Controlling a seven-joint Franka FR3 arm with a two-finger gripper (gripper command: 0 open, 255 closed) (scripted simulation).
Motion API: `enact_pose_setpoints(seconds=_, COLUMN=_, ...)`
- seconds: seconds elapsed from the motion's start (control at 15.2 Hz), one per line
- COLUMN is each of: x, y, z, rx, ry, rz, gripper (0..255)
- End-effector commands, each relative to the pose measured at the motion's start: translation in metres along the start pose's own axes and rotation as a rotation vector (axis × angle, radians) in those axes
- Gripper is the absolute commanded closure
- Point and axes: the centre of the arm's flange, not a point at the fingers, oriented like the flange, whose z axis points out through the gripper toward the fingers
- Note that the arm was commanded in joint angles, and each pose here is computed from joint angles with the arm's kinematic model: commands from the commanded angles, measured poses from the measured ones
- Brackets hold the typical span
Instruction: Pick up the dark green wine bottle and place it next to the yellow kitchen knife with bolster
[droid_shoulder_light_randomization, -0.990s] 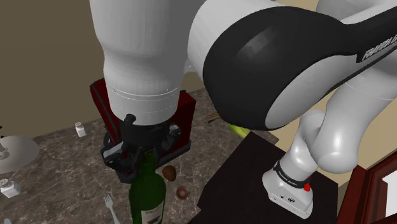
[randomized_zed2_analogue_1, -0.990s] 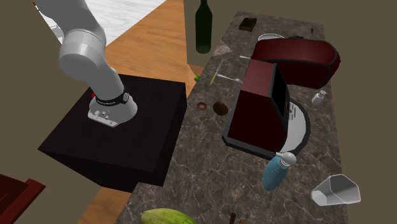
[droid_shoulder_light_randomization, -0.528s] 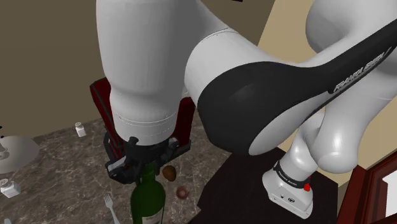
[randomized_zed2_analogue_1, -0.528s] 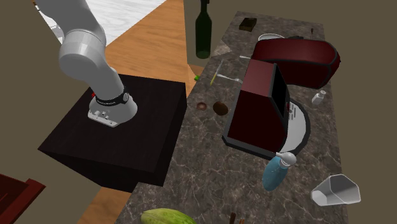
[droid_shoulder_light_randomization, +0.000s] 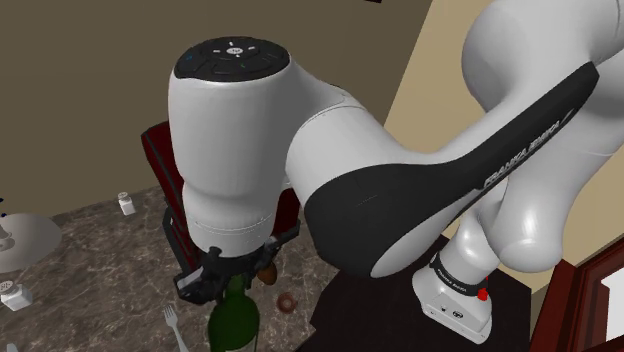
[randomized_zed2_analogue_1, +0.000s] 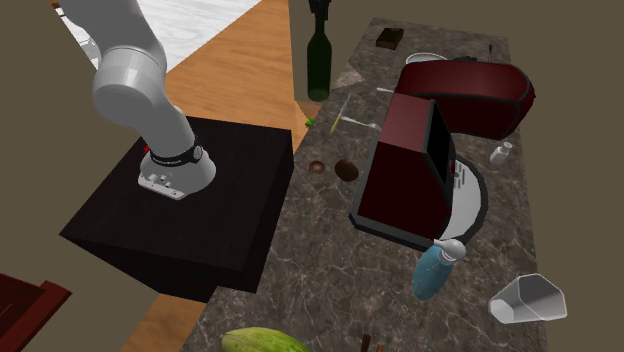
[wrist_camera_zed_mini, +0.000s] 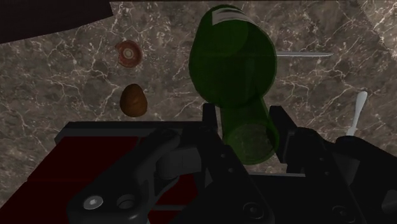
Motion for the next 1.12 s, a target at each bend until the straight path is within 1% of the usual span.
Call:
enact_pose_setpoints(seconds=0.0, x=0.000, y=-0.001, z=0.010, rx=0.001, ry=0.000, rz=0.000, gripper=255)
enact_pose_setpoints(seconds=1.06, x=-0.006, y=-0.001, z=0.095, rx=0.001, ry=0.000, rz=0.000, gripper=255)
